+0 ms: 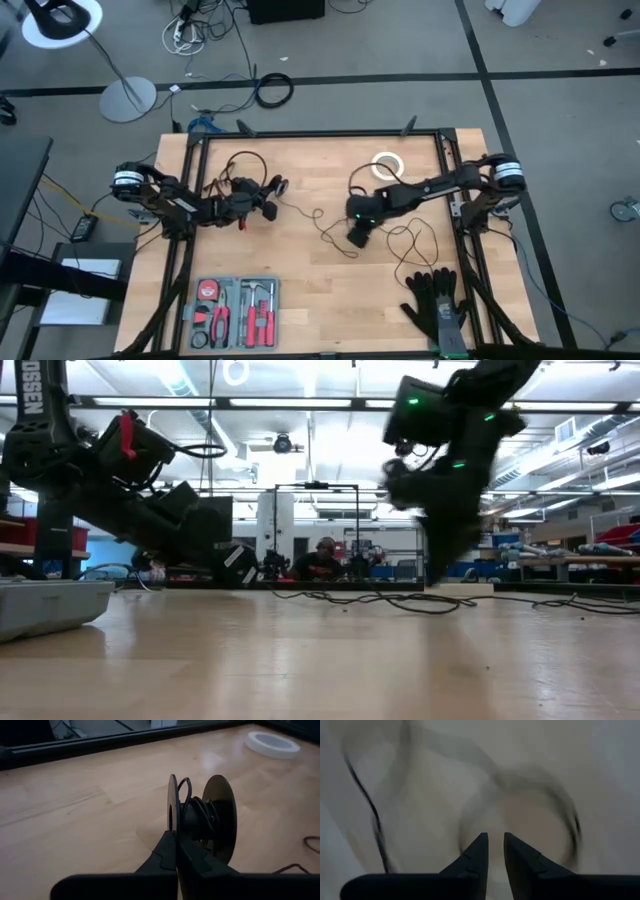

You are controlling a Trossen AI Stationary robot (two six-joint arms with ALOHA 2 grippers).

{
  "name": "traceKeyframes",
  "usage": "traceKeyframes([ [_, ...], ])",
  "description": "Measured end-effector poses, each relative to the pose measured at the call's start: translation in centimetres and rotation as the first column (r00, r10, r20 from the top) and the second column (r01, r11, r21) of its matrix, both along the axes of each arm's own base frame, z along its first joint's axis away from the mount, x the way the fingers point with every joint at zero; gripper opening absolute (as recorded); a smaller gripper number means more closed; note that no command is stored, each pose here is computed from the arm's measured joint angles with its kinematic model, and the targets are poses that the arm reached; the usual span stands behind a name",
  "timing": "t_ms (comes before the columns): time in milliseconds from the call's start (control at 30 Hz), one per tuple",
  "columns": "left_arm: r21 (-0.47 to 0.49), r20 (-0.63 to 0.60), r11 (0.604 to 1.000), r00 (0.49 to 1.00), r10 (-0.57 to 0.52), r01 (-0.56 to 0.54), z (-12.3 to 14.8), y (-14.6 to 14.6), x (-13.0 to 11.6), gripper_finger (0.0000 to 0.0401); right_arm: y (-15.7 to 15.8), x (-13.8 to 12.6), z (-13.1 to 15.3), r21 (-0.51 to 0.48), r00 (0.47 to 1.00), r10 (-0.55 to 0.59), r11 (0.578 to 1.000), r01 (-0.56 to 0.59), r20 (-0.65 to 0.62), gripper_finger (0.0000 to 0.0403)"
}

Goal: Coil cords
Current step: Coil the black wire on the black spool

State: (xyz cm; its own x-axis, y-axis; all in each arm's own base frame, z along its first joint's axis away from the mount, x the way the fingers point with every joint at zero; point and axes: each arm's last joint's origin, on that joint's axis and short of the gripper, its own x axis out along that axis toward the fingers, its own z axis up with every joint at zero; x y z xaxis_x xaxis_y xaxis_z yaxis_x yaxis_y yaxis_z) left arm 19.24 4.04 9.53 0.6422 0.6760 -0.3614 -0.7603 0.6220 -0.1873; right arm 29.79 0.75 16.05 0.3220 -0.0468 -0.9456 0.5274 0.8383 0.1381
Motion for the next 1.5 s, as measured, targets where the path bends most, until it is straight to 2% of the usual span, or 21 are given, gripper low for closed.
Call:
traceKeyframes([
  [100, -0.007, 0.023, 1.000, 1.000, -0.002, 0.002, 0.0, 0.0, -0.3, 0.0000, 1.0, -1.7, 0.8, -0.023, 0.994, -0.021, 1.000, 0.019, -0.107, 0.0059],
  [167, -0.010, 0.040, 1.000, 0.999, -0.013, 0.014, 0.1, -0.1, -0.2, 0.0000, 1.5, -2.1, 1.1, -0.091, 0.994, -0.032, 0.996, 0.022, -0.104, 0.0059],
  [300, -0.011, 0.058, 1.000, 0.998, -0.021, 0.022, 0.2, -0.1, -0.1, 0.0000, 2.2, -0.1, 1.9, -0.230, 0.990, -0.041, 0.971, 0.071, 0.135, 0.0059],
  [433, -0.016, 0.061, 0.999, 0.998, -0.032, 0.033, 0.2, -0.1, -0.1, 0.0000, 2.4, 3.3, 1.7, -0.283, 0.923, 0.065, 0.958, 0.048, 0.379, 0.0059],
  [533, -0.019, 0.063, 0.999, 0.997, -0.039, 0.040, 0.2, -0.1, -0.1, 0.0000, 2.1, 5.2, 0.5, -0.307, 0.878, 0.132, 0.951, 0.018, 0.460, 0.0055],
  [633, -0.019, 0.066, 0.999, 0.997, -0.039, 0.041, 0.3, -0.1, -0.1, 0.0000, 1.5, 6.2, -1.8, -0.302, 0.884, 0.137, 0.953, 0.005, 0.446, 0.0051],
  [767, -0.019, 0.066, 0.999, 0.997, -0.039, 0.040, 0.3, -0.1, -0.1, 0.0000, 1.0, 6.4, -4.7, -0.200, 0.916, 0.106, 0.979, -0.029, 0.387, 0.0046],
  [900, -0.018, 0.065, 0.999, 0.997, -0.037, 0.038, 0.3, -0.1, -0.1, 0.0000, 1.2, 6.0, -5.3, -0.046, 0.945, 0.078, 0.997, -0.066, 0.318, 0.0037],
  [1000, -0.012, 0.060, 1.000, 0.998, -0.026, 0.027, 0.2, -0.1, -0.1, 0.0000, 2.4, 4.5, -4.8, 0.032, 0.977, 0.090, 0.995, -0.098, 0.195, 0.0026],
  [1133, -0.005, 0.054, 1.000, 0.998, -0.021, 0.021, 0.2, -0.1, -0.1, 0.0000, 4.3, 2.0, -3.0, 0.134, 0.986, 0.156, 0.977, -0.163, 0.062, 0.0008],
  [1200, 0.003, 0.043, 1.000, 0.999, -0.022, 0.022, 0.2, -0.1, -0.2, 0.0000, 5.2, 0.4, -2.0, 0.187, 0.982, 0.186, 0.966, -0.178, -0.027, 0.0003],
  [1267, 0.006, 0.039, 1.000, 0.999, -0.023, 0.023, 0.2, -0.1, -0.2, 0.0000, 5.9, -1.8, -1.3, 0.225, 0.968, 0.187, 0.963, -0.147, -0.169, 0.0003],
  [1333, 0.006, 0.039, 1.000, 0.999, -0.022, 0.021, 0.2, 0.0, -0.3, 0.0000, 6.6, -3.4, -0.1, 0.247, 0.951, 0.170, 0.963, -0.105, -0.260, 0.0004],
  [1433, 0.006, 0.038, 1.000, 0.999, -0.018, 0.018, 0.2, 0.0, -0.3, 0.0000, 7.5, -6.5, 1.0, 0.213, 0.879, 0.125, 0.977, -0.027, -0.460, 0.0003],
  [1500, 0.007, 0.042, 1.000, 0.999, -0.018, 0.017, 0.2, 0.0, -0.3, 0.0000, 8.1, -7.7, 1.9, 0.184, 0.862, 0.095, 0.983, -0.002, -0.498, 0.0002],
])
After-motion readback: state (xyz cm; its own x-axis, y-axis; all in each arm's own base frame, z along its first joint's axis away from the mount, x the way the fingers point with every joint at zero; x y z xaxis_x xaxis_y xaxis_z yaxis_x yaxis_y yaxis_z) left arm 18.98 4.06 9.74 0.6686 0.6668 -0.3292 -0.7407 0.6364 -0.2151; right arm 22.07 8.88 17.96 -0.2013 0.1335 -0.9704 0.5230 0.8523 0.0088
